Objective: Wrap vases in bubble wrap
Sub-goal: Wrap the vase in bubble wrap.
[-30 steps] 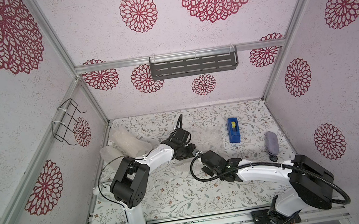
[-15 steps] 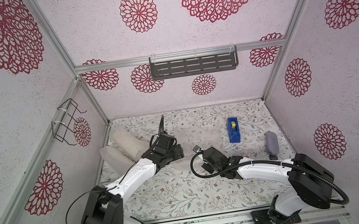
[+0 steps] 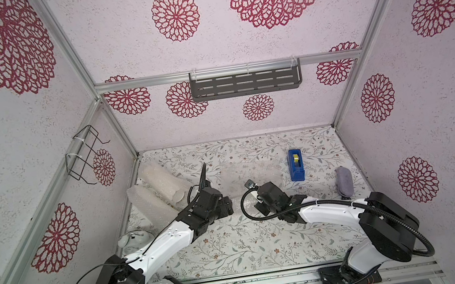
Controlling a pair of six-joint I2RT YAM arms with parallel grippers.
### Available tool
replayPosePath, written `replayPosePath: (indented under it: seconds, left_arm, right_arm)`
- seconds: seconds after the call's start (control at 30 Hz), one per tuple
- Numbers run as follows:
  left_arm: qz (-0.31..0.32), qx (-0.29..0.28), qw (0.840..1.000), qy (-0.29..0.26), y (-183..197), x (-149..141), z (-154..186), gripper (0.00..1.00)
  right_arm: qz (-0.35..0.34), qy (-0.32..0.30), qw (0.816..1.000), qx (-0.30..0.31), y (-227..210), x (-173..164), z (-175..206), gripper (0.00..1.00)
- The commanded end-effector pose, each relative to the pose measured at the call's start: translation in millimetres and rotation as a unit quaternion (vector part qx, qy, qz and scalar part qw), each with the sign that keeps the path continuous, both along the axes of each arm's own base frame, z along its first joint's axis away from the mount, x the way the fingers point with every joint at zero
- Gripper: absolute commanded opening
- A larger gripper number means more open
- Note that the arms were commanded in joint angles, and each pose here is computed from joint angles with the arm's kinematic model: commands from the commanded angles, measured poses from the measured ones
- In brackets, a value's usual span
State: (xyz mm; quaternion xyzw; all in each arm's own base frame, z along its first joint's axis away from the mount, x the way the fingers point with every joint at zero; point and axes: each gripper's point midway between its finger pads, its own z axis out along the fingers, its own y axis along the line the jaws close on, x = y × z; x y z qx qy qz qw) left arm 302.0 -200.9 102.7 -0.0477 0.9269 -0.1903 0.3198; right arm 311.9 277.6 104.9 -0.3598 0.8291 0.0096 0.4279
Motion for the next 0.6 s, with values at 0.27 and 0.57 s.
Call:
replayPosePath:
  seconds: [0.27, 0.57]
  left_arm:
    - [0.006, 0.017, 1.000, 0.015, -27, 36, -10, 0.82]
    - [0.009, 0.039, 0.999, 0.027, -28, 53, -22, 0.80]
  right_arm:
    - [-0.025, 0.023, 0.999, 0.000, -13, -3, -14, 0.00]
    - [-0.053, 0.028, 0.998, 0.002, -23, -1, -12, 0.00]
